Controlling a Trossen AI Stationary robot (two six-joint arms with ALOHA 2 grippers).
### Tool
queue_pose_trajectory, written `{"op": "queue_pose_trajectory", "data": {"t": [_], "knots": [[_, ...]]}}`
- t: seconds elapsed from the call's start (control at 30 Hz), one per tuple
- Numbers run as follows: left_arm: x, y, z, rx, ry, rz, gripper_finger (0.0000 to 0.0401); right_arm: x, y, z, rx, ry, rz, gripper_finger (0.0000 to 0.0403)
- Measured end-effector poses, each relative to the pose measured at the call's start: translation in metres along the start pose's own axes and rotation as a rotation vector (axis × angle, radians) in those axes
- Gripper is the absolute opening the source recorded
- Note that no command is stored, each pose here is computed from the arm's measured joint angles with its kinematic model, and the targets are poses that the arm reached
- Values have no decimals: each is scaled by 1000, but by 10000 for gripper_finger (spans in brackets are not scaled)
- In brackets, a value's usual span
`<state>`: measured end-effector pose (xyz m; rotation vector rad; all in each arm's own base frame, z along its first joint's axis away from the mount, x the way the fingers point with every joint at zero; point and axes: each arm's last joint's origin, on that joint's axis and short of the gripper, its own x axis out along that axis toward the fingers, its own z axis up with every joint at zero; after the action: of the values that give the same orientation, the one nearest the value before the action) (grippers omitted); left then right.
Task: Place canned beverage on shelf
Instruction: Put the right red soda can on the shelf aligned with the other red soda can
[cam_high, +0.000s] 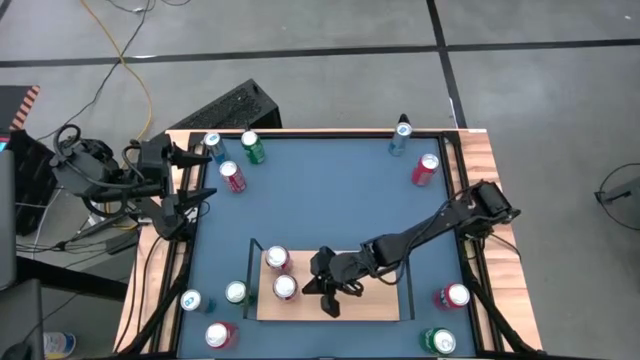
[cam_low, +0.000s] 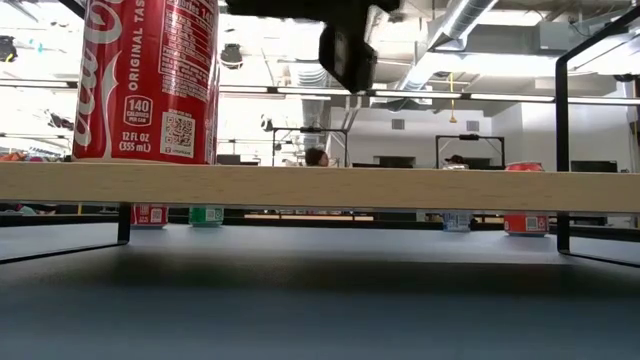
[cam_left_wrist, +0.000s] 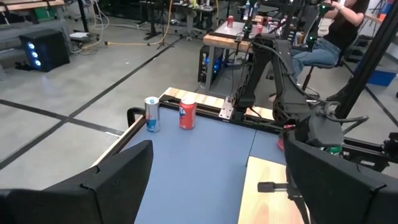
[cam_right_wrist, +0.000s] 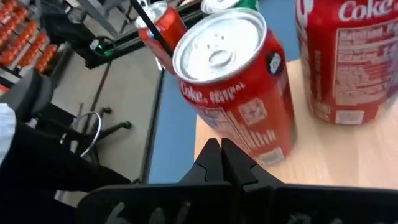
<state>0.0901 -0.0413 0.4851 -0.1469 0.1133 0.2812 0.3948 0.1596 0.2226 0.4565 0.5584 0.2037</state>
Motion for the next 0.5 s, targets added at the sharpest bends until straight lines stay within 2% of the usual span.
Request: {"op": "queue_pose_trajectory", "data": {"t": [0.33,0.5], "knots": [[0,0,-1,7,6,2,352,12,2,-1,17,9,0,0],[0,0,-1,7,6,2,352,12,-4,1,17,1,-42,0]]}}
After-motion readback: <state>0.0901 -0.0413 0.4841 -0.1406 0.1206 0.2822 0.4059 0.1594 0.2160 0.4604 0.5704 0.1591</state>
